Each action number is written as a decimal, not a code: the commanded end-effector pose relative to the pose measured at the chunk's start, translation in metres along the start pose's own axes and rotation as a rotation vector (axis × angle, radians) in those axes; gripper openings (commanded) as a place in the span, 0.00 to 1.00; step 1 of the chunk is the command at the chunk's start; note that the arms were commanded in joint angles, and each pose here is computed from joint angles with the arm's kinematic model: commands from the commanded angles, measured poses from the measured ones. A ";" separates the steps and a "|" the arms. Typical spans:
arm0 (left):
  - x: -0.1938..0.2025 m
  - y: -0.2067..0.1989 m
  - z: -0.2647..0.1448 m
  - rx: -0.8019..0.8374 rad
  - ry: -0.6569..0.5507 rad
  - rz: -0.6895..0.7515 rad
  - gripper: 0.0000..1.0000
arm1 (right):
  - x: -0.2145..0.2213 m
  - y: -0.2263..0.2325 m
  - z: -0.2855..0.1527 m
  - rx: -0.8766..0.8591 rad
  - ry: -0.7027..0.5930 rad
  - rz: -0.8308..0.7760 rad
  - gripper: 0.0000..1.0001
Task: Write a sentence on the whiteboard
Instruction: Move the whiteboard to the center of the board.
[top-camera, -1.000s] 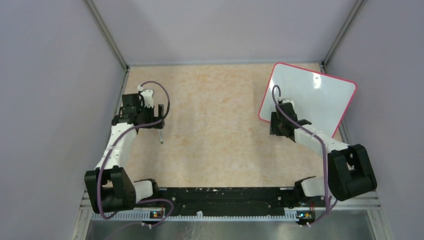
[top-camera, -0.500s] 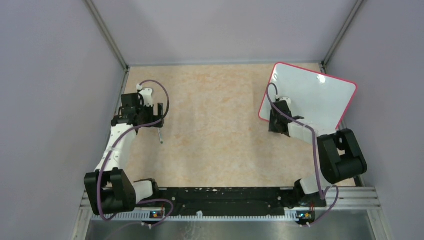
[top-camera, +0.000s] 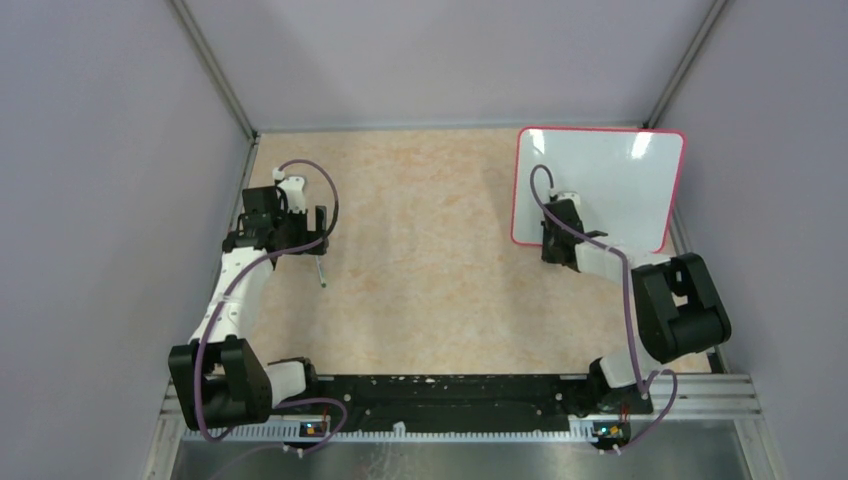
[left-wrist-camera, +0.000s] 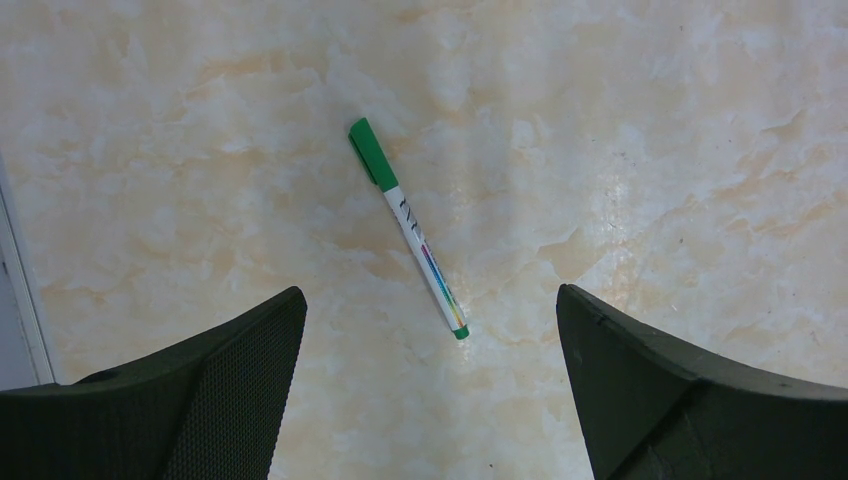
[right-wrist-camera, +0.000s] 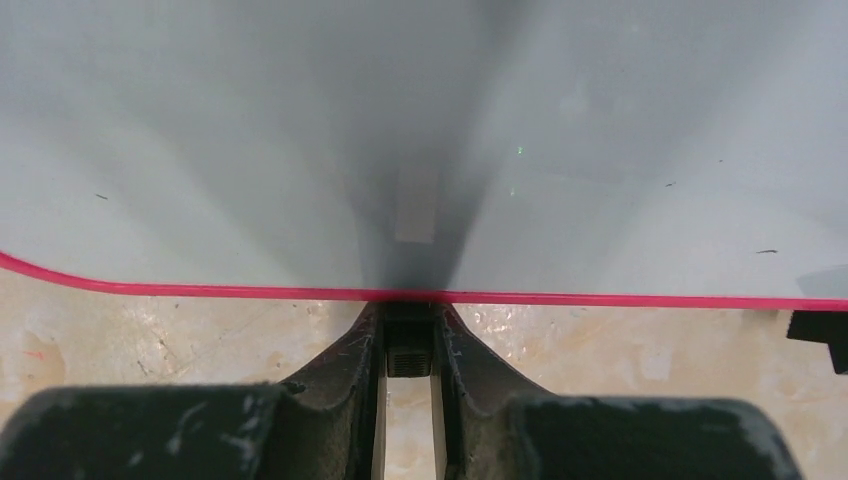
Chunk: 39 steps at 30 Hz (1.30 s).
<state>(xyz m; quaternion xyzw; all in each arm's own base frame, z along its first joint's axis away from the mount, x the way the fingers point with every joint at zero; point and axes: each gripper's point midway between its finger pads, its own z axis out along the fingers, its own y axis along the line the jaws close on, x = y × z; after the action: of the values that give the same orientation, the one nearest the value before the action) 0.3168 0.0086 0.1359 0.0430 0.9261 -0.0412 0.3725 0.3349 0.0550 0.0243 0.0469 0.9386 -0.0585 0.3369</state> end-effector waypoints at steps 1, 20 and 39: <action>-0.010 0.001 0.003 -0.001 -0.042 -0.005 0.99 | -0.032 0.018 -0.004 -0.079 -0.093 -0.067 0.00; -0.019 -0.001 0.003 0.009 -0.056 -0.015 0.99 | 0.023 0.097 -0.061 -0.449 -0.141 -0.525 0.00; -0.046 0.009 0.000 -0.034 -0.062 -0.042 0.99 | 0.059 0.141 -0.113 -0.628 -0.143 -0.763 0.00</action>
<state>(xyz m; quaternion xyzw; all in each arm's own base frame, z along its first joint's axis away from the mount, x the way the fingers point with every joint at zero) 0.3393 0.0140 0.1499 0.0219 0.9247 -0.0351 0.3785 0.2237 0.1922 0.0271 -0.3991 0.8595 0.0804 0.3092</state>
